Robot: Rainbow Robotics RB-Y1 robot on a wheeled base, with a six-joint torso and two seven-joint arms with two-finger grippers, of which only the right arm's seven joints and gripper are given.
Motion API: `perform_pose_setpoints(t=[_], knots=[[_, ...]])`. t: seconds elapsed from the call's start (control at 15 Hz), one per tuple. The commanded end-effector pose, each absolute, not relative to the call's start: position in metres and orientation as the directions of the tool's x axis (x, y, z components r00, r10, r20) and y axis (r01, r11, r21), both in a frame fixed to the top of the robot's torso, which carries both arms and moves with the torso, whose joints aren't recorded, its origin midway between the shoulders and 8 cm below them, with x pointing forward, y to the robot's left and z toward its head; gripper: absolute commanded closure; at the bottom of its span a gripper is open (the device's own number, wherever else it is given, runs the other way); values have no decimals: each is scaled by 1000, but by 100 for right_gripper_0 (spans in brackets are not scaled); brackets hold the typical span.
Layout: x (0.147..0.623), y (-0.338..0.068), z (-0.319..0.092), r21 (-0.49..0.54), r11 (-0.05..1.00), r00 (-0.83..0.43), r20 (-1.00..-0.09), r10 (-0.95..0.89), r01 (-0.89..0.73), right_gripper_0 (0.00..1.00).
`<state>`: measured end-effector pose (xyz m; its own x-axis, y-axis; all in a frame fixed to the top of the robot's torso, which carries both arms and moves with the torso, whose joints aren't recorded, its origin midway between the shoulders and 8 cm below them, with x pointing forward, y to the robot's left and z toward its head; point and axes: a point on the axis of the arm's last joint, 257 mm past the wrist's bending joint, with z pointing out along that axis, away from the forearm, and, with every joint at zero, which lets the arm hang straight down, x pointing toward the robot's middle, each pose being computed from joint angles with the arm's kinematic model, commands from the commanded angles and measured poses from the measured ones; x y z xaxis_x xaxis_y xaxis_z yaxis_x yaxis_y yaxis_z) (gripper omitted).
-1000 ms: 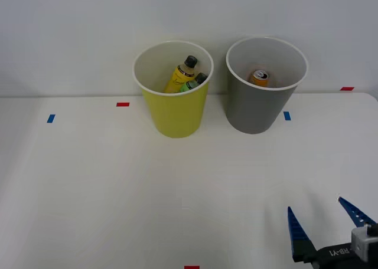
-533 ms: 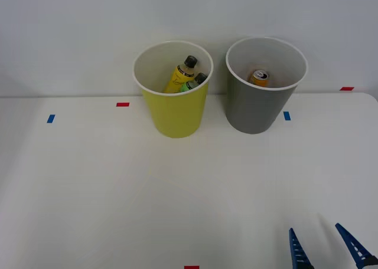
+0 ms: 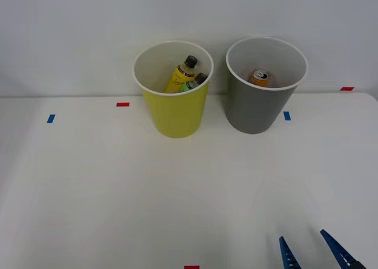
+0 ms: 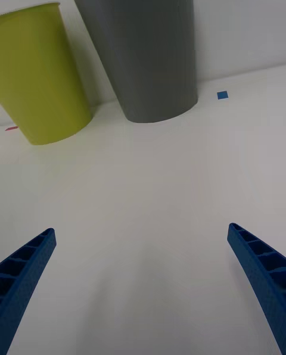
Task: Put cans in the gray bin, plastic bottles in the light green bin
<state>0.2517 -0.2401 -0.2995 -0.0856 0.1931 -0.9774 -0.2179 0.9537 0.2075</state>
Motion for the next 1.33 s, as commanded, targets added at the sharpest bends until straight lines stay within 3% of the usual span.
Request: perform_pose_setpoints(t=[0.07,0.27,0.73,1.13,1.33], knots=[[252,-236,-305,203,951,-98,-978,185,-233,0],[253,-225,-320,283,925,-89,-959,269,-254,0],[253,-218,-308,326,902,-54,-945,324,-285,0],[255,-217,-307,274,917,-36,-960,276,-290,0],[258,-225,-308,198,938,-22,-979,201,-286,0]])
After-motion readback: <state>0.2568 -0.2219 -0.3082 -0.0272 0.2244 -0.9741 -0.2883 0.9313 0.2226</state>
